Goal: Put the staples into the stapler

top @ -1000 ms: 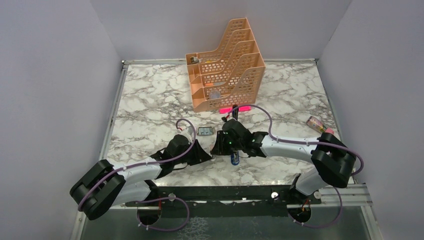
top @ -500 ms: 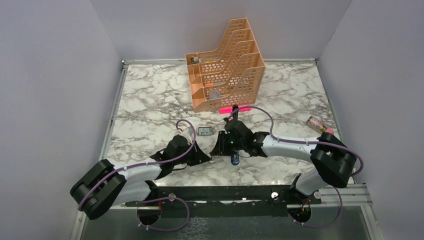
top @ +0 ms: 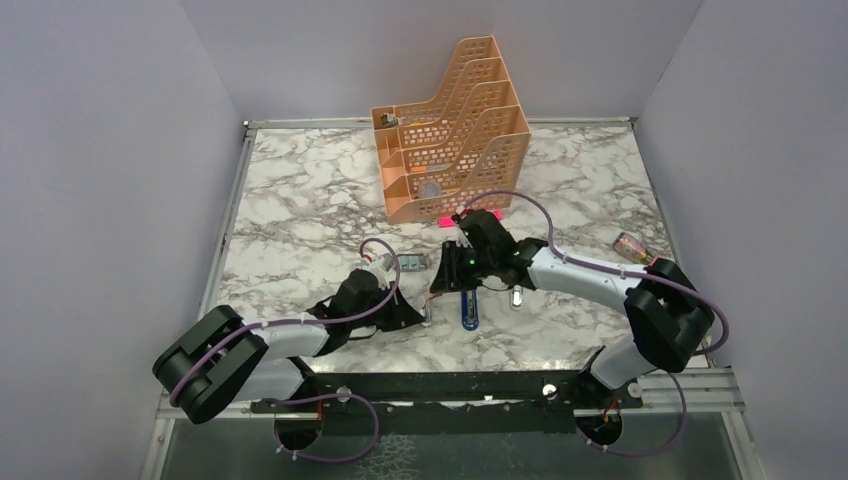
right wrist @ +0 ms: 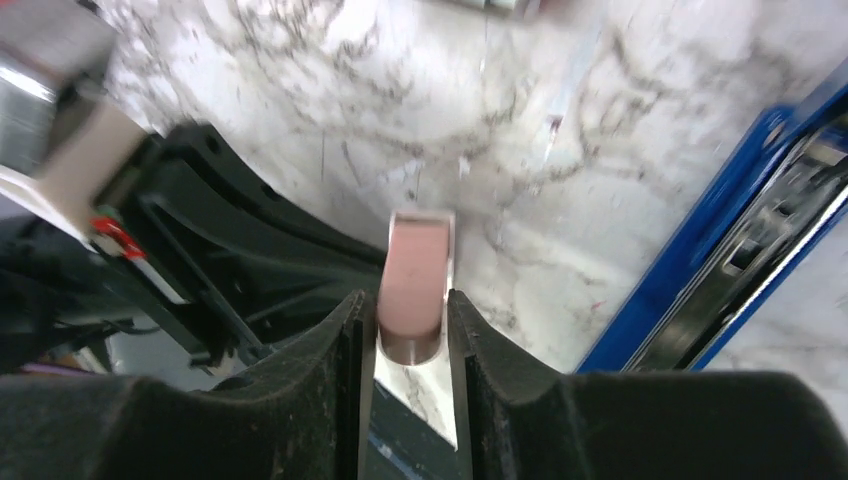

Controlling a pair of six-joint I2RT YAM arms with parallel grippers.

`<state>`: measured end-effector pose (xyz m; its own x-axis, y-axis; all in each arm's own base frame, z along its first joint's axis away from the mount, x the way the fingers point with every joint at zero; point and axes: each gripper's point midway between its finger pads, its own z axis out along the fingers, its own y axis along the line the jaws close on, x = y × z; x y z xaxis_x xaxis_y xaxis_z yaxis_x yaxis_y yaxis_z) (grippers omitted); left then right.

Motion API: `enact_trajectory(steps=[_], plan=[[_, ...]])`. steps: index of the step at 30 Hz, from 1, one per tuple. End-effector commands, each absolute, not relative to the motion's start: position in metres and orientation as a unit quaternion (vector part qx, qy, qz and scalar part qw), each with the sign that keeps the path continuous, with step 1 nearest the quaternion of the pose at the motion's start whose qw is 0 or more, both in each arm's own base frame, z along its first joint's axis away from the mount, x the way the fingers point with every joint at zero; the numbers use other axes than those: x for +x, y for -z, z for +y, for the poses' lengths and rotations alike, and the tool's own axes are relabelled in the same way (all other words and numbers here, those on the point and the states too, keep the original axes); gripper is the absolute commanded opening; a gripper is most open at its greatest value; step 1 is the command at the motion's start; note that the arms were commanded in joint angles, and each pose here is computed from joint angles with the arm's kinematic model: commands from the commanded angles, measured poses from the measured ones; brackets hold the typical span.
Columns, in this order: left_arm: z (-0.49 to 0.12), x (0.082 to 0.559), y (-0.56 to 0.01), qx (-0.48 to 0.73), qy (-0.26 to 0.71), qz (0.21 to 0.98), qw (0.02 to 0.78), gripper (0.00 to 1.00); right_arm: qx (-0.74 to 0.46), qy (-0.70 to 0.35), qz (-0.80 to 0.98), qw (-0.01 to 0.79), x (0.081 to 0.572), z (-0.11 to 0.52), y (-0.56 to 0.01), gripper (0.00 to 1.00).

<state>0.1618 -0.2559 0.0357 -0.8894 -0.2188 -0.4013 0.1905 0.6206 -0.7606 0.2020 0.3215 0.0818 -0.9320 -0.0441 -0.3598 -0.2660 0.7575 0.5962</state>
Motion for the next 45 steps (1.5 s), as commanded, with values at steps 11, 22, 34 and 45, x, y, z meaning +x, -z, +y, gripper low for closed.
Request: enact_trajectory(steps=[11,22,34,45], plan=[[-0.251,0.146,-0.017,0.034,0.414,0.887,0.201,0.0,-0.155,-0.368,0.899,0.179,0.229,0.342,-0.079,0.43],[-0.245,0.15,-0.011,-0.01,0.397,0.896,0.201,0.0,-0.139,-0.369,0.891,0.224,0.233,0.333,-0.091,0.66],[-0.224,0.149,0.005,-0.094,0.378,0.907,0.161,0.11,-0.106,-0.375,0.874,0.29,0.245,0.324,-0.125,0.67],[-0.205,0.151,0.014,-0.101,0.324,0.927,0.163,0.22,-0.115,-0.364,0.875,0.297,0.243,0.318,-0.129,0.66]])
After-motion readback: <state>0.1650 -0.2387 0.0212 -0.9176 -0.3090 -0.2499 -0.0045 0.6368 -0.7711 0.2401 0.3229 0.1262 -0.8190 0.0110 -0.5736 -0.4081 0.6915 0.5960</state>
